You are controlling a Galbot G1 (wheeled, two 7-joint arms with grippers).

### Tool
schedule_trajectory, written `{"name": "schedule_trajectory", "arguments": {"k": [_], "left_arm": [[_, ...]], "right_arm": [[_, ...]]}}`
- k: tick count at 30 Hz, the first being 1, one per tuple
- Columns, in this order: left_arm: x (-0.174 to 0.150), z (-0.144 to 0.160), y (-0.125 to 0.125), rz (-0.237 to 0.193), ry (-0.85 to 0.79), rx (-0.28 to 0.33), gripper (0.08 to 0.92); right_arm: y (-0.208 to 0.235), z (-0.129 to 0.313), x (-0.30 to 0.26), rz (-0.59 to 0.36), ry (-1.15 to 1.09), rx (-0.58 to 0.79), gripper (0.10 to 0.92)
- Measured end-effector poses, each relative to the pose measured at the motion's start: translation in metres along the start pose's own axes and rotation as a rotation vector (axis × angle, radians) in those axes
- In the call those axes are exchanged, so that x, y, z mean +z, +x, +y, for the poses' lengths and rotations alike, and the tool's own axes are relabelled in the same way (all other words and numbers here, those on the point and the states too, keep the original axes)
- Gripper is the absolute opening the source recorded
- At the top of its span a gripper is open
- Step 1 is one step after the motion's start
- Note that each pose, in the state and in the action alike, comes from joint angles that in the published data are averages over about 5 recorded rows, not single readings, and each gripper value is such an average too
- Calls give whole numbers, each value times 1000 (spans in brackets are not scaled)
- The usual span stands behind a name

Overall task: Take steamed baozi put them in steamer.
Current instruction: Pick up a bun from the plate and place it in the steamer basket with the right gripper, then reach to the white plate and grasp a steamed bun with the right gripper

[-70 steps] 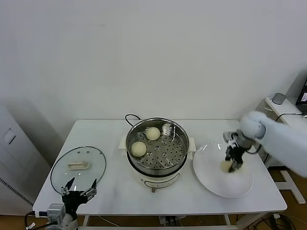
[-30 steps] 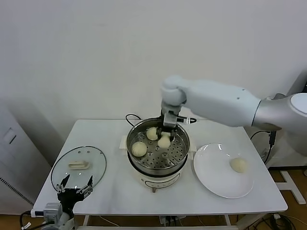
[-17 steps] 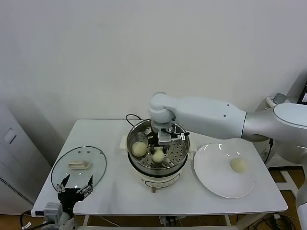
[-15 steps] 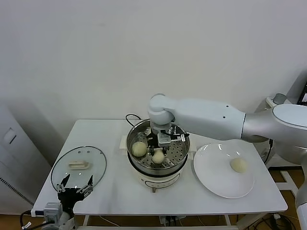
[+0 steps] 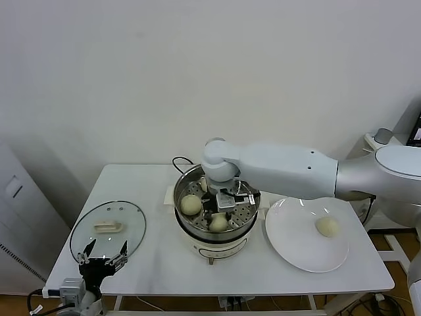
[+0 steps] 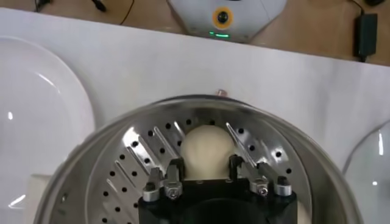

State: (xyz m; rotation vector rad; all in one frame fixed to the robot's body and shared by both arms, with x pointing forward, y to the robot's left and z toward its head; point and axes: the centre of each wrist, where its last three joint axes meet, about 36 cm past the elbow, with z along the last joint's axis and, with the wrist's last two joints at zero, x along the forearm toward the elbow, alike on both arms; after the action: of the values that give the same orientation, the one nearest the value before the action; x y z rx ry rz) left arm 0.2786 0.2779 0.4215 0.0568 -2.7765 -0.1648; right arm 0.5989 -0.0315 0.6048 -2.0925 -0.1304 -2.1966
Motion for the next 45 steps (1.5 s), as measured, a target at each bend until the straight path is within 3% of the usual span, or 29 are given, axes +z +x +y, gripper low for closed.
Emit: {"name": "schedule_trajectory", "arguments": {"k": [7, 15, 21, 29, 36, 45], "left_arm": [[0, -1, 1, -1, -3, 3, 823], [-1, -2, 1, -2, -6, 7, 823], [-1, -2, 1, -4, 0, 13, 823], [-2, 1, 6, -2, 17, 22, 823], [2, 1, 8, 11, 24, 32, 823], [7, 2, 15, 30, 25, 37, 823]], "right_arm": [[19, 8, 1, 22, -50, 24, 802], [63, 45, 5, 60, -200, 66, 822], [108, 111, 14, 101, -522, 116, 823], [142, 242, 7, 130, -1086, 165, 823], [125, 336, -16, 126, -1384, 171, 823], [48, 394, -28, 112, -1523, 120, 823]]}}
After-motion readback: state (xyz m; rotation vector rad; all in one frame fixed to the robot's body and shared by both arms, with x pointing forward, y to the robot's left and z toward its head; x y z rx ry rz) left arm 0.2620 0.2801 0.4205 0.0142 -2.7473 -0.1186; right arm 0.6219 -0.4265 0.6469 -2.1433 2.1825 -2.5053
